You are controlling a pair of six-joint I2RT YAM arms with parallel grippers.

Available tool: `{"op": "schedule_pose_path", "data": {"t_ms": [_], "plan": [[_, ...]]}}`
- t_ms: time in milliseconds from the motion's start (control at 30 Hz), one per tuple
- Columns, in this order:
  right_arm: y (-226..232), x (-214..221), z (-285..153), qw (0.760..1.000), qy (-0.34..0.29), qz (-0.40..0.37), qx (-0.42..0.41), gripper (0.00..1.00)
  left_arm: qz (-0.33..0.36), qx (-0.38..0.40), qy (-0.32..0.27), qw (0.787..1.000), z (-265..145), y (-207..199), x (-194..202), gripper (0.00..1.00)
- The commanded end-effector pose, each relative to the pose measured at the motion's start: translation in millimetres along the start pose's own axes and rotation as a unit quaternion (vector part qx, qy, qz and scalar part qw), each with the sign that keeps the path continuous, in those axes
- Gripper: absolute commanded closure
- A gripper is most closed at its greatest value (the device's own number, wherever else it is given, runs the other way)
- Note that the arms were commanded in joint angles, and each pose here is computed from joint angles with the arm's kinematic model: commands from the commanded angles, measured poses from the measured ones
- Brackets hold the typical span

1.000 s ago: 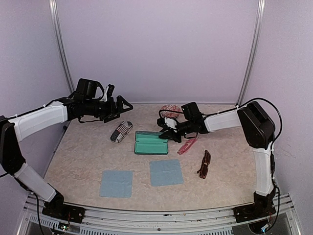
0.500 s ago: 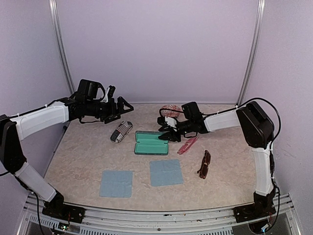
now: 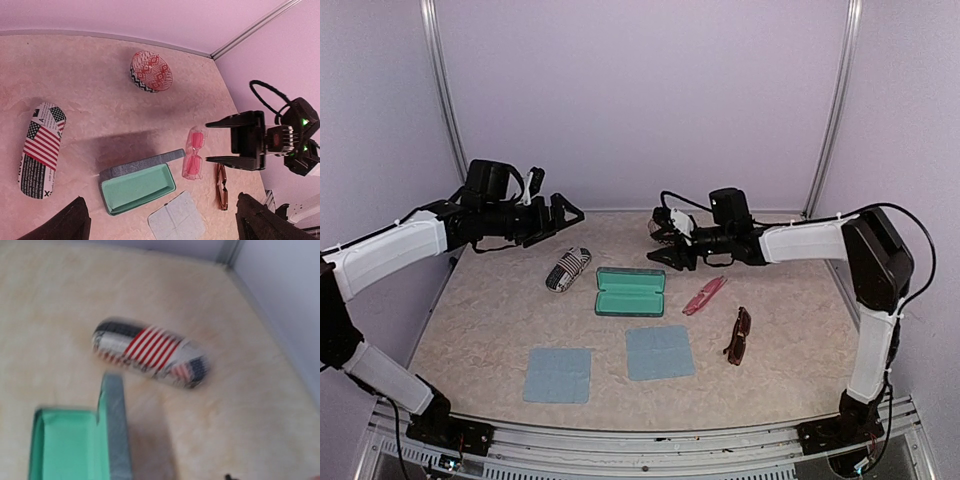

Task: Organize the sunglasses
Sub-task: Pick up the glasses cleaning cloth from the center of the board.

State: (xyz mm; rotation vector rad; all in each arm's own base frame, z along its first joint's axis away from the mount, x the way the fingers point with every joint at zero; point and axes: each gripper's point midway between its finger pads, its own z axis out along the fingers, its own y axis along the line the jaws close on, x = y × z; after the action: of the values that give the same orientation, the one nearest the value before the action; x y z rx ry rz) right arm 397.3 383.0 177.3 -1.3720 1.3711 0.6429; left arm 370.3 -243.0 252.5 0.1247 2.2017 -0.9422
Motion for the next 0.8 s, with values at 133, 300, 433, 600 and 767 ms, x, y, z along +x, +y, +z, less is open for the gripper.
{"op": "schedule_pose_path", "data": {"t_ms": [133, 300, 433, 600, 767], "plan": [[-34.5, -52.2, -72.2, 0.973, -0.007, 0.161, 0.163, 0.46, 0.075, -0.063, -0.059, 0.993, -43.5, -6.7, -4.0, 0.01], [-26.7, -19.7, -100.4, 0.935, 0.072, 0.274, 0.213, 0.45, 0.068, -0.102, -0.094, 0.988, -71.2, 5.6, -5.9, 0.01], [16.7, 9.7, -107.1, 0.919, 0.124, 0.330, 0.179, 0.45, 0.061, -0.092, -0.112, 0.988, -87.1, 2.4, -3.2, 0.01], [78.2, 41.2, -98.3, 0.903, 0.188, 0.363, 0.134, 0.45, 0.070, -0.063, -0.092, 0.991, -92.2, -5.2, 12.3, 0.01], [116.1, 59.2, -85.8, 0.878, 0.232, 0.398, 0.131, 0.48, 0.093, -0.083, -0.084, 0.989, -103.3, -1.2, 16.4, 0.01]]}}
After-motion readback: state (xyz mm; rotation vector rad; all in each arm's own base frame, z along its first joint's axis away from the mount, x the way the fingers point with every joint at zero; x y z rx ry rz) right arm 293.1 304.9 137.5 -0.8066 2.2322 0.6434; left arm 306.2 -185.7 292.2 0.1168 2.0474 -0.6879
